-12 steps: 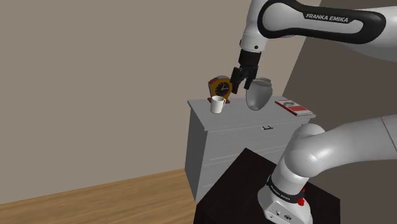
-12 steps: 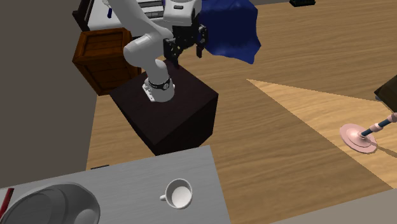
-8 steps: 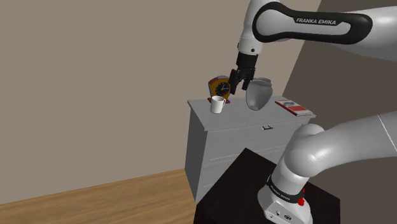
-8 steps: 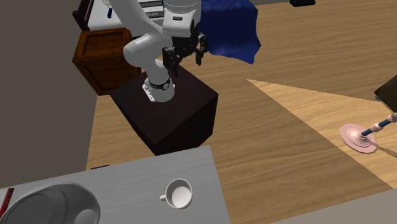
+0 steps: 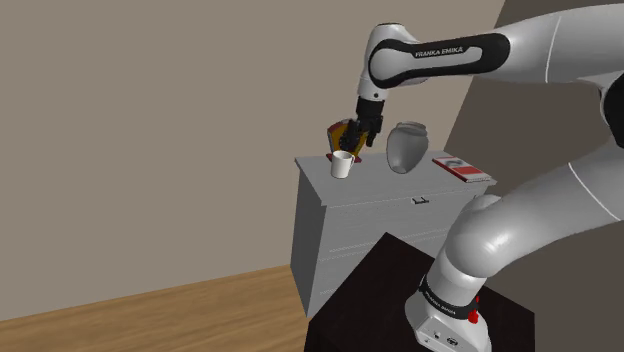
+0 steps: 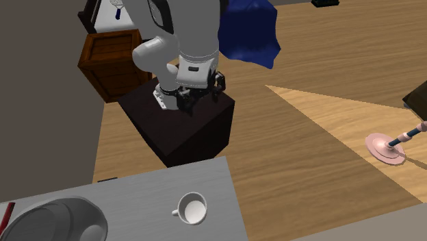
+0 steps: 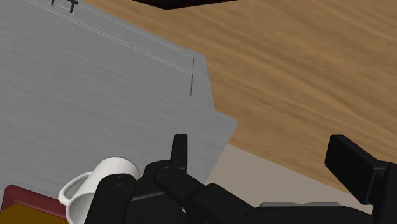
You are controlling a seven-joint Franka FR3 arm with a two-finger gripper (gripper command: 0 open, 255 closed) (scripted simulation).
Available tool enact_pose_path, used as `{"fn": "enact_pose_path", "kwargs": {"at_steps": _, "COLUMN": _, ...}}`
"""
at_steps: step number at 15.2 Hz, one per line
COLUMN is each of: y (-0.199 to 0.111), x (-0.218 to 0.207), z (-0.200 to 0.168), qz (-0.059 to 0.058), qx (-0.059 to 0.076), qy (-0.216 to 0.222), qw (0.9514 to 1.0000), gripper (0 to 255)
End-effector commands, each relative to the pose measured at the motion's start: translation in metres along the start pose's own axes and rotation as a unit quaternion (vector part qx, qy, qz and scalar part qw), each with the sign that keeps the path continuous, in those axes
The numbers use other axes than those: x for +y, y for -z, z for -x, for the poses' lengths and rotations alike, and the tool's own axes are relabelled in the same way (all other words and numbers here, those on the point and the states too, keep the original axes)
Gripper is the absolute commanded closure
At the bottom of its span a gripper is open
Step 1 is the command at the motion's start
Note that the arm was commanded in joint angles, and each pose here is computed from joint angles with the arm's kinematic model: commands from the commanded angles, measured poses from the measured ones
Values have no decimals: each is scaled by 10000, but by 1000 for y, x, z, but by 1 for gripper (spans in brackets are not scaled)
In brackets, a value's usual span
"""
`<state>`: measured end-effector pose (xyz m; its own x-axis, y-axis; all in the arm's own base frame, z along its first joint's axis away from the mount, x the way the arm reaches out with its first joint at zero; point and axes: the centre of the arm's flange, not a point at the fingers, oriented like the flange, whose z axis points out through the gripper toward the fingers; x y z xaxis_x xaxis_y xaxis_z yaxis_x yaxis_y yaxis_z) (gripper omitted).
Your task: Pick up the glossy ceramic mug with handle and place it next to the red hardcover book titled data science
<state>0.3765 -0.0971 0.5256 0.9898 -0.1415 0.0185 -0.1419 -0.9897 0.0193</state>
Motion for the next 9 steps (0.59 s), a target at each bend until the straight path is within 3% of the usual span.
{"fn": "enact_pose_path", "kwargs": {"at_steps": 1, "y": -14, "x": 12, "z": -18, "qz": 20, "qx": 20, "qy": -8, "qw": 10000, "gripper": 0}}
{"fn": "enact_pose_path", "kwargs": {"at_steps": 9, "y": -69, "x": 62, "z": -90, "qz": 88, "qx": 66, "qy": -44, "qw": 9999, "gripper": 0}}
